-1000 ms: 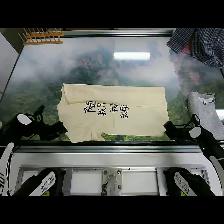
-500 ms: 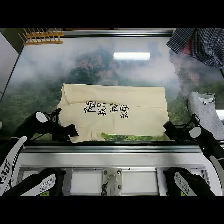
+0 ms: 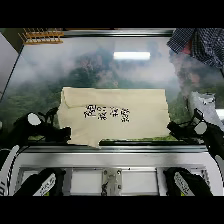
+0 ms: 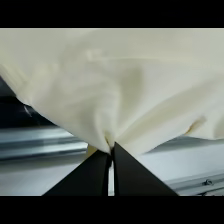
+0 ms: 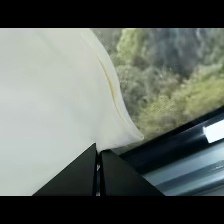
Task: Fold the clothes and pants, and hang the long-sleeved shirts on hangers.
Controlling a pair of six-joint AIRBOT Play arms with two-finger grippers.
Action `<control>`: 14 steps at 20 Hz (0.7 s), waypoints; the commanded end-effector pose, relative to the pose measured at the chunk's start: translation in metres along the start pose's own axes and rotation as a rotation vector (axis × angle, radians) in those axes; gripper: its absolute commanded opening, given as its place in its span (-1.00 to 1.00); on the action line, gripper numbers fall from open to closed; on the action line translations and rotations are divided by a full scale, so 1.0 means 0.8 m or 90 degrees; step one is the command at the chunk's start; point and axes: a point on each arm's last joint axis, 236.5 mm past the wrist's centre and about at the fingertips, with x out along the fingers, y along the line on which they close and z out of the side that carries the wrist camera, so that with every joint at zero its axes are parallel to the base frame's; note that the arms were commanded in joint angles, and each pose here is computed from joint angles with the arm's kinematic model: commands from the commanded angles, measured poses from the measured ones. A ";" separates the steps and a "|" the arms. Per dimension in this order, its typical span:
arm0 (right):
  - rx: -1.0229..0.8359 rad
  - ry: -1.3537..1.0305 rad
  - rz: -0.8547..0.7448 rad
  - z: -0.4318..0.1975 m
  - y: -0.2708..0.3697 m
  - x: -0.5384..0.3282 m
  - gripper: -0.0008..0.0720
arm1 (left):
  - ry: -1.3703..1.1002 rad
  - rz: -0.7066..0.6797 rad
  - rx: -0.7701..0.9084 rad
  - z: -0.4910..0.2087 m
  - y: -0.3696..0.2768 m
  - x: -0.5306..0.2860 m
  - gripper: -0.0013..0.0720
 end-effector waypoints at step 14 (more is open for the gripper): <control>-0.194 0.067 -0.049 0.077 0.071 -0.050 -0.96 | -0.104 0.020 0.062 0.103 -0.029 -0.099 -0.94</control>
